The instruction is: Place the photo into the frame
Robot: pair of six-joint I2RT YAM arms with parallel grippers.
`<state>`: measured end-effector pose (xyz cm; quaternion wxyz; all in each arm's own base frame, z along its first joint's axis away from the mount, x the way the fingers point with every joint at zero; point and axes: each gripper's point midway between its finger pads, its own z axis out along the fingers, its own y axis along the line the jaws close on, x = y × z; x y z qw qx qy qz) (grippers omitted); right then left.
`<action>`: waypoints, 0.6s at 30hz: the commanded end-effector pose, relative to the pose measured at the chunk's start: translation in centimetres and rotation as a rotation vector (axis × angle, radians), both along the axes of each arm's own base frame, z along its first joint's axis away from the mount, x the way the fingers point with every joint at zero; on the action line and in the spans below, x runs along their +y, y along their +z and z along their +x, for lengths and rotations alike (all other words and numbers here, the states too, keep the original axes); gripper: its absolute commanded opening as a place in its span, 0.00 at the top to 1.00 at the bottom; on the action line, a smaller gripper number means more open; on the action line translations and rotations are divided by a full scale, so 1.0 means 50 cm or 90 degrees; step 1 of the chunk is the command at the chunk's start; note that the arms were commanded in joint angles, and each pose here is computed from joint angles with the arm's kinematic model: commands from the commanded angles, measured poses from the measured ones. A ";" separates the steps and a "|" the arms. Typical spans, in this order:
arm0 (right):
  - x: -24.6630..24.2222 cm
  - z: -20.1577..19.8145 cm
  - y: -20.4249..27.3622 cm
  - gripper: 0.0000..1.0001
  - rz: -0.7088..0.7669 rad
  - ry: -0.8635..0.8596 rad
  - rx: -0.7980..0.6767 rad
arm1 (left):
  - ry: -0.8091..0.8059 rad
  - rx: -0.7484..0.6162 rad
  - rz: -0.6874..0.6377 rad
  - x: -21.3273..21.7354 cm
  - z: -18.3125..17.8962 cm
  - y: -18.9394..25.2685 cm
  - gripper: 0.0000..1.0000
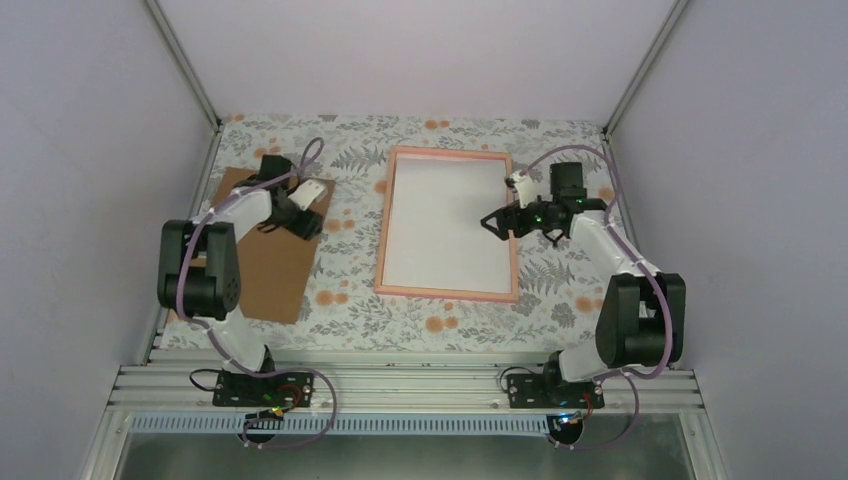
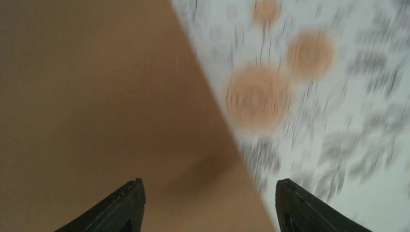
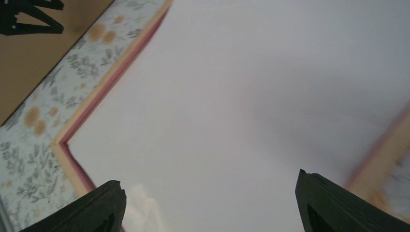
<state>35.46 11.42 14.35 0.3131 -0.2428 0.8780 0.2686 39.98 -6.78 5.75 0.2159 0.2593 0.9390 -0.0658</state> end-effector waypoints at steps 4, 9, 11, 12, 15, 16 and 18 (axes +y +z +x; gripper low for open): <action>0.140 -0.052 0.012 0.13 0.025 0.144 -0.029 | -0.006 0.040 0.037 0.132 -0.118 0.005 0.29; 0.252 -0.080 0.009 0.13 0.045 0.232 -0.025 | 0.083 0.064 0.029 0.256 -0.127 -0.008 0.29; 0.302 -0.092 0.012 0.13 0.057 0.267 -0.023 | 0.112 0.059 0.037 0.309 -0.123 -0.008 0.28; 0.328 -0.094 0.020 0.13 0.063 0.283 -0.028 | 0.127 0.057 0.041 0.333 -0.120 -0.007 0.28; 0.409 -0.105 0.020 0.12 0.074 0.330 -0.030 | 0.173 0.049 0.045 0.401 -0.103 0.001 0.28; 0.436 -0.108 0.018 0.12 0.078 0.344 -0.028 | 0.184 0.047 0.038 0.417 -0.095 0.003 0.28; 0.482 -0.113 0.015 0.12 0.087 0.365 -0.027 | 0.196 0.048 0.020 0.443 -0.081 0.007 0.27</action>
